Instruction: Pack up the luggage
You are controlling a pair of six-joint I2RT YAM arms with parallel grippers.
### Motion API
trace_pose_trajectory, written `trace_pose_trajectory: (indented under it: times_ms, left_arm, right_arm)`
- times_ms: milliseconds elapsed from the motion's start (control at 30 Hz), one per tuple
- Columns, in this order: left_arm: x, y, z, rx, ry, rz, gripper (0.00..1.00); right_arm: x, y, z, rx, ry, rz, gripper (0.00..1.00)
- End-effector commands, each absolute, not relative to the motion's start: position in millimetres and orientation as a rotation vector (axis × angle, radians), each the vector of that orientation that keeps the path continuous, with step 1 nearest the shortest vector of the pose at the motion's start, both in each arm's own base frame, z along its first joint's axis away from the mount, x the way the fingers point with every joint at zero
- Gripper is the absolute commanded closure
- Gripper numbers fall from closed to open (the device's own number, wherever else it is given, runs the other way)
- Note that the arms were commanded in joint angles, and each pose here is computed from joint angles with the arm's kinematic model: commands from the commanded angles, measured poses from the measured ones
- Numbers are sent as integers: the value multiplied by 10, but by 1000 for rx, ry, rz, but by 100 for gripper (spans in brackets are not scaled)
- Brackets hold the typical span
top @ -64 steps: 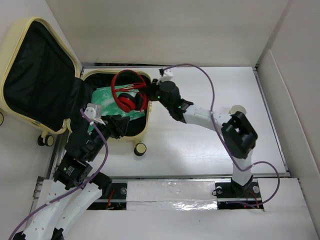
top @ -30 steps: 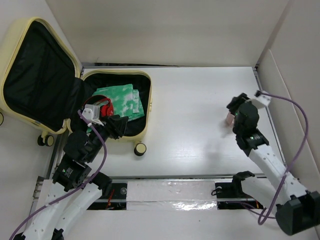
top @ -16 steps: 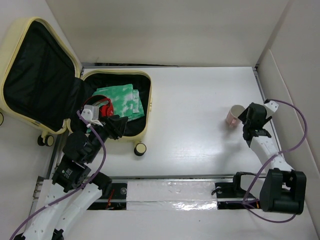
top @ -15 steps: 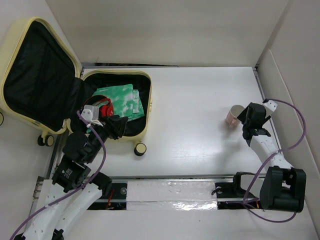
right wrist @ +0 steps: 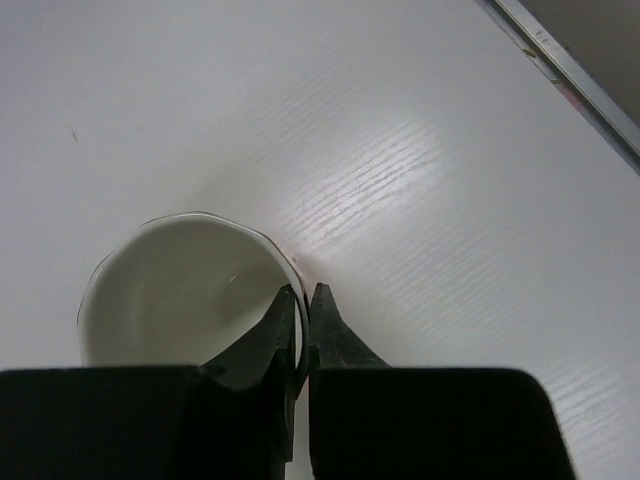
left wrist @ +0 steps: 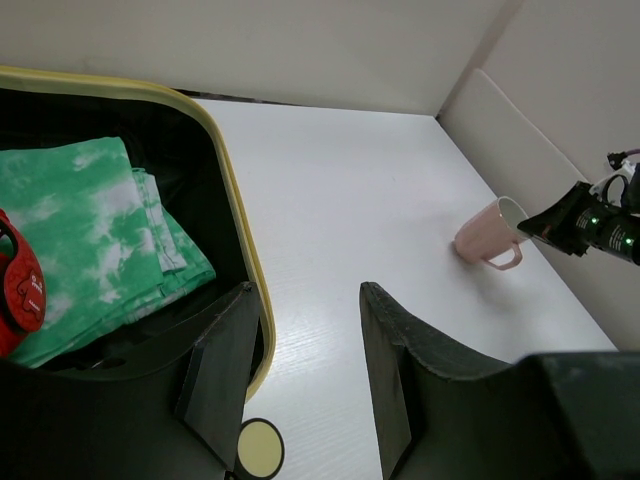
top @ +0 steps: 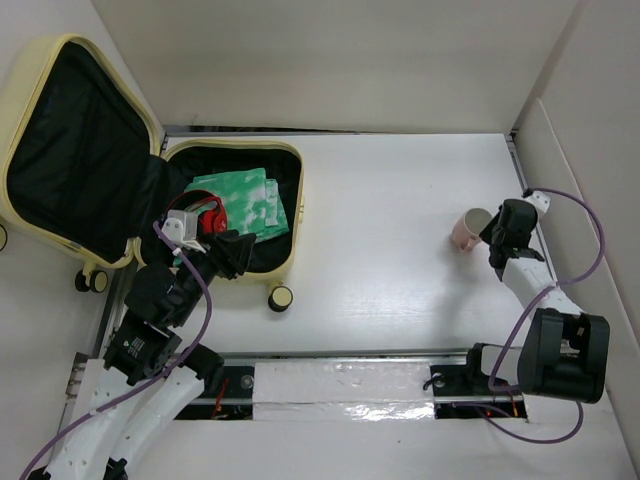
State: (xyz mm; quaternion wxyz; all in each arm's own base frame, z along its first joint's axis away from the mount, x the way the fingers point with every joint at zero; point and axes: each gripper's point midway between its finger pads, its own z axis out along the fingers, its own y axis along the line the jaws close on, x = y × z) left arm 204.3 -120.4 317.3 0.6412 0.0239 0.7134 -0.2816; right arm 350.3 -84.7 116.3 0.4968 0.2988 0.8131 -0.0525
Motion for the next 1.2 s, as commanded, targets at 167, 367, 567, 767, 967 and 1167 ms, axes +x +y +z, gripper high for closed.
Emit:
trace_pose_trajectory:
  times_ms: [167,367,567,767,967,1167]
  left_arm:
    - [2001,-1212,3375,54,1561,-676,58]
    - [1999,-1217,3382,57,1558,-679,58]
    - [1986,-1197,3398,51,1550,-677,58]
    - [1977,-1192,3412,49,1544,-679,58]
    - [1981,-1179,3411,43,1544,-674,58]
    - [1987,-1189,3405,46,1547,-675,58]
  right_arm:
    - [3707,-68,1919,426,1829,191,100]
    - [3669,1194,2726,56,1778,413,100]
    - [3608,2826,3184,-410,1767,655,100]
    - [3566,4087,3259,-800,1723,892,100]
    - [3685,4868,2773,-988,1772,1004,100]
    - [4115,5185,2649,-957,1751,1111,100]
